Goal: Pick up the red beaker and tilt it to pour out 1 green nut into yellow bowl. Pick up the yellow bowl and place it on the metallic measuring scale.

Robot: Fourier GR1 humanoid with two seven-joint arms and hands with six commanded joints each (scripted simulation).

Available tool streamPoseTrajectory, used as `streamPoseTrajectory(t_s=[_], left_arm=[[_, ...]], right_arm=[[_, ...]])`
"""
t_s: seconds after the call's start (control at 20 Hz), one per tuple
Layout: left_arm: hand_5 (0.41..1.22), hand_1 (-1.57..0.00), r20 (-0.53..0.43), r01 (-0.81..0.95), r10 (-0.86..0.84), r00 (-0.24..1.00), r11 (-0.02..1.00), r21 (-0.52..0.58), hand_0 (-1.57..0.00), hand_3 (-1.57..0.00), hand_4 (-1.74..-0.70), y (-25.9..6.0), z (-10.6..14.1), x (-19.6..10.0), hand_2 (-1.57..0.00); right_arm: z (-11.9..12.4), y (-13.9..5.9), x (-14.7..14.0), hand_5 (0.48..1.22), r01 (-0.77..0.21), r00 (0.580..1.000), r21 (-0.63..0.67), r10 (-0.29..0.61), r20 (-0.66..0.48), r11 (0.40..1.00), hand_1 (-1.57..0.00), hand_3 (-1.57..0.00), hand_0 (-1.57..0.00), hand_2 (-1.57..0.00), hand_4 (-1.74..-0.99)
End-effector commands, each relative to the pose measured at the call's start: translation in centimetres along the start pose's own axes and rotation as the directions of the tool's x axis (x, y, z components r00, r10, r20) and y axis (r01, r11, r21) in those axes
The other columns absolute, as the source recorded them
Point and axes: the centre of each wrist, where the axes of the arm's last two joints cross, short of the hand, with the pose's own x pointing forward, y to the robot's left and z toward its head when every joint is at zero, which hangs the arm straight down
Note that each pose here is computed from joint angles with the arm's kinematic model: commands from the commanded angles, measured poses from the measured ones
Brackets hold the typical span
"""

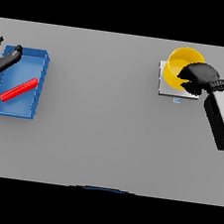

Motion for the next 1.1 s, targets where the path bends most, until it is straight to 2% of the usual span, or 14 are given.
streamPoseTrajectory(t_s=[0.0, 0.1, 0.2, 0.25, 0.3, 0.4, 0.5, 0.6, 0.8, 1.05], left_arm=[[0.713, 0.00, 0.003, -0.003, 0.003, 1.000, 1.000, 0.002, 0.00, 0.00, -0.73, 0.2, 0.1, 0.1, 0.00], [0.712, 0.00, -0.005, 0.009, -0.009, 1.000, 1.000, 0.006, 0.00, 0.00, -0.73, 0.4, 0.0, 0.0, 0.00], [0.715, 0.00, 0.001, 0.015, -0.015, 1.000, 1.000, 0.001, 0.00, 0.00, -0.73, 0.3, -0.1, 0.3, 0.00], [0.717, 0.00, -0.004, 0.015, -0.015, 1.000, 1.000, -0.001, 0.00, 0.00, -0.73, 0.3, -0.2, 0.1, 0.00], [0.720, 0.00, -0.004, 0.016, -0.016, 1.000, 1.000, 0.000, 0.00, 0.00, -0.73, 0.2, -0.3, 0.0, 0.00], [0.728, 0.00, -0.001, 0.011, -0.011, 1.000, 1.000, -0.004, 0.00, 0.00, -0.73, 0.4, -0.4, -0.1, 0.00], [0.723, 0.00, 0.000, 0.008, -0.008, 1.000, 1.000, -0.005, 0.00, 0.00, -0.73, 0.2, -0.5, -0.1, 0.00], [0.712, 0.00, -0.007, 0.005, -0.005, 1.000, 1.000, -0.007, 0.00, 0.00, -0.73, 0.2, -0.7, 0.0, 0.00], [0.700, 0.00, -0.008, -0.001, 0.001, 1.000, 1.000, -0.007, 0.00, 0.00, -0.72, 0.0, -0.8, 0.2, 0.00], [0.693, 0.00, -0.002, 0.004, -0.004, 1.000, 1.000, 0.003, 0.00, 0.00, -0.72, 0.4, -0.5, -0.2, 0.00]], right_arm=[[-0.2, -0.1, 0.2, 1.221, 0.007, 1.000, 0.007, -0.007, -0.009, 1.000, -1.57, -1.44, -1.53, -1.38, -1.741], [-0.4, 0.2, 0.1, 1.221, 0.018, 1.000, 0.021, -0.018, -0.005, 1.000, -1.57, -1.49, -1.42, -1.36, -1.741], [-0.5, 0.6, 0.0, 1.221, 0.019, 1.000, 0.026, -0.019, -0.015, 0.999, -1.57, -1.36, -1.40, -1.39, -1.741], [-0.5, 0.6, -0.1, 1.221, 0.032, 0.999, 0.029, -0.032, -0.014, 0.999, -1.46, -1.20, -1.33, -1.42, -1.741], [-0.4, 0.5, -0.2, 1.221, 0.042, 0.999, 0.030, -0.042, -0.007, 0.999, -1.32, -1.06, -1.13, -1.33, -1.701], [-0.4, 0.3, -0.4, 1.072, 0.061, 0.998, 0.036, -0.060, -0.022, 0.998, -0.98, -0.83, -0.72, -1.04, -1.619], [-0.4, 0.0, -0.3, 0.971, 0.058, 0.998, 0.056, -0.056, -0.042, 0.997, -0.70, -0.67, -0.46, -0.80, -1.563], [-0.3, 0.4, -0.7, 0.902, 0.043, 0.999, 0.067, -0.040, -0.032, 0.997, -0.48, -0.57, -0.29, -0.60, -1.517], [-0.4, 0.7, -0.5, 0.827, 0.013, 1.000, 0.082, -0.012, -0.013, 0.997, -0.19, -0.41, -0.12, -0.31, -1.456], [-0.3, 0.6, -0.8, 0.759, 0.031, 0.998, 0.108, -0.026, -0.048, 0.994, -0.06, -0.27, -0.04, -0.10, -1.410]])
